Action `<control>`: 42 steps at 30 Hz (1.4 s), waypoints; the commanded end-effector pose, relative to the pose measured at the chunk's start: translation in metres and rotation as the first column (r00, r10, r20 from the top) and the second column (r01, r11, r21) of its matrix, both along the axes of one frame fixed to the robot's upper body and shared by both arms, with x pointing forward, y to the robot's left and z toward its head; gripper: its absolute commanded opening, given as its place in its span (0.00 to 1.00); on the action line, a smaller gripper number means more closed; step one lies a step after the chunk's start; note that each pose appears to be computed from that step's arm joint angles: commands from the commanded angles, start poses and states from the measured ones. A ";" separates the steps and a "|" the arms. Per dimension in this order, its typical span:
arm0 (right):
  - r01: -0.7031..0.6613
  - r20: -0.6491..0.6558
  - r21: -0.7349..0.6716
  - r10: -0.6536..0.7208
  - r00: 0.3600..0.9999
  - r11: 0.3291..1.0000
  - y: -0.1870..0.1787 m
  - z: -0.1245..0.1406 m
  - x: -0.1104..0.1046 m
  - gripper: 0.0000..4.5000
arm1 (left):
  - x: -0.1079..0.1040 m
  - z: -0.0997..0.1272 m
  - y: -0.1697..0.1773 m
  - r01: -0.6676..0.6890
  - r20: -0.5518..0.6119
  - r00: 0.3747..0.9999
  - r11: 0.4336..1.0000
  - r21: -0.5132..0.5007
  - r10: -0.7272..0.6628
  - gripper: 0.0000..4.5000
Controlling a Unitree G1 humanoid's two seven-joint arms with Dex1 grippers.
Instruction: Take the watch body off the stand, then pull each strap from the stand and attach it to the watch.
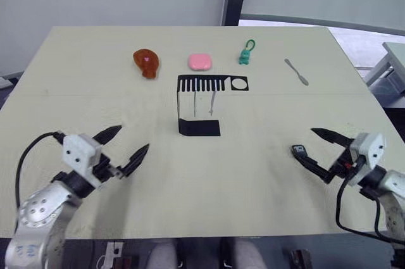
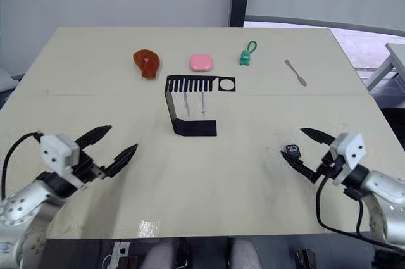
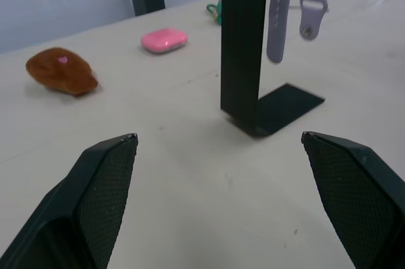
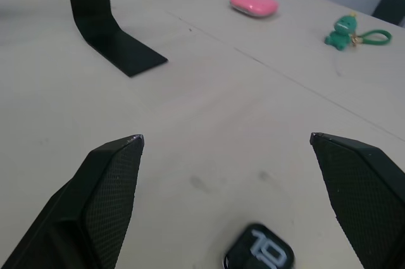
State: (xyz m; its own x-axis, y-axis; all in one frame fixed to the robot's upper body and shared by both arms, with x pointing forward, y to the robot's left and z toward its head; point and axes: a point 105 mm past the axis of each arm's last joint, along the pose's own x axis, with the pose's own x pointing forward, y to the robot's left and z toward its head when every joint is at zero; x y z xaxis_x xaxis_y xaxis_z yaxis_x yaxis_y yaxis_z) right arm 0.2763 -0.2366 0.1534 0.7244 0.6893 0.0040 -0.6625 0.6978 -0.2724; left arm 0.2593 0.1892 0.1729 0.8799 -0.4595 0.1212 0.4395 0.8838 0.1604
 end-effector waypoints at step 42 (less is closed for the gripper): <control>-0.254 -0.022 0.149 0.260 0.965 0.956 0.089 0.002 0.000 0.99 | 0.083 -0.012 -0.097 -0.372 -0.048 0.928 0.920 -0.123 0.369 1.00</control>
State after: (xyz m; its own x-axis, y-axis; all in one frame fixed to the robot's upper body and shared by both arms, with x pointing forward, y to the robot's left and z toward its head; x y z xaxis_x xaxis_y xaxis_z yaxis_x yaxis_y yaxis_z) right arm 0.2790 -0.1530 0.1413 0.5371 0.8421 0.0488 -0.8347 0.5390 -0.1126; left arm 0.3428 0.0938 0.1506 0.9908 -0.0941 0.0969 0.0890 0.9944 0.0565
